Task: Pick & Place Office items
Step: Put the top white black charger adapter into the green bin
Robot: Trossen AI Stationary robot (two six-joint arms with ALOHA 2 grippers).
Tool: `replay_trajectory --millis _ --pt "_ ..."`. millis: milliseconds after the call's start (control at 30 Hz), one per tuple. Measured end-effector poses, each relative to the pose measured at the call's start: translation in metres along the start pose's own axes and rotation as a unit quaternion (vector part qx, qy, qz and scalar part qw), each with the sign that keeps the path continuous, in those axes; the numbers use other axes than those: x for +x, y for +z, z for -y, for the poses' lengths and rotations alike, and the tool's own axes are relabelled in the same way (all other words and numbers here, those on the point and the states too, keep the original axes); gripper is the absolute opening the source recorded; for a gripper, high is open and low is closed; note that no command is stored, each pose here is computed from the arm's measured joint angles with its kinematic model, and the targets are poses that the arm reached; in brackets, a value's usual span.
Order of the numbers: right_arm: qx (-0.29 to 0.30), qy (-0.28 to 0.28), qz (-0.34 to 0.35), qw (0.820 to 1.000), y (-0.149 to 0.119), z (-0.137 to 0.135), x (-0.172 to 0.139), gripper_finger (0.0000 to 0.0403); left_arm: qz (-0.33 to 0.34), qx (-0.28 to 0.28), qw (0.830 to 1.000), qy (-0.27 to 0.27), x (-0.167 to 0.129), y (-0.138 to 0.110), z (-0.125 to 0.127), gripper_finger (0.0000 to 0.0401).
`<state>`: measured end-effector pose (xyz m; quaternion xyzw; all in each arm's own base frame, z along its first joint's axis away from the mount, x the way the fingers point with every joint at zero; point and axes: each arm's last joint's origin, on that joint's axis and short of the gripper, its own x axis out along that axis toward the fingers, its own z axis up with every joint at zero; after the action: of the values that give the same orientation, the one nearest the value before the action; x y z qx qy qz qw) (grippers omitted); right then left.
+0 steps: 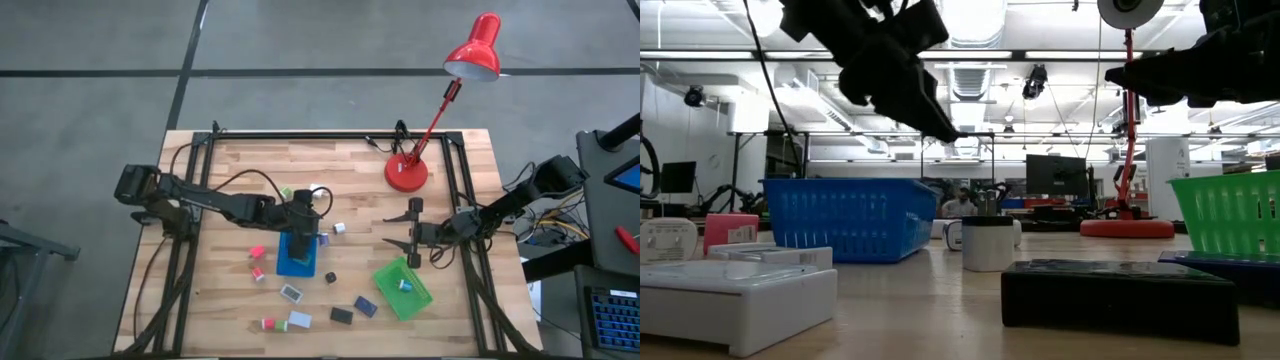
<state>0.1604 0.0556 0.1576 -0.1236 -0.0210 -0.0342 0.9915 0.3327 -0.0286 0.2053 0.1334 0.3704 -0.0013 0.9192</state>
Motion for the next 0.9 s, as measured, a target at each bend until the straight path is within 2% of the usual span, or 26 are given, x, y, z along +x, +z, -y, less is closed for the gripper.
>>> replay_trajectory --millis 567,900 --pt "0.001 -0.012 -0.006 1.000 -0.001 0.001 0.000 0.0224 -0.029 -0.007 0.999 -0.022 0.050 0.007 -0.015 0.0232" --pt "0.002 -0.011 -0.010 1.000 -0.002 0.000 0.000 0.0224 -0.102 -0.034 0.993 -0.038 0.088 0.006 -0.022 0.0232"
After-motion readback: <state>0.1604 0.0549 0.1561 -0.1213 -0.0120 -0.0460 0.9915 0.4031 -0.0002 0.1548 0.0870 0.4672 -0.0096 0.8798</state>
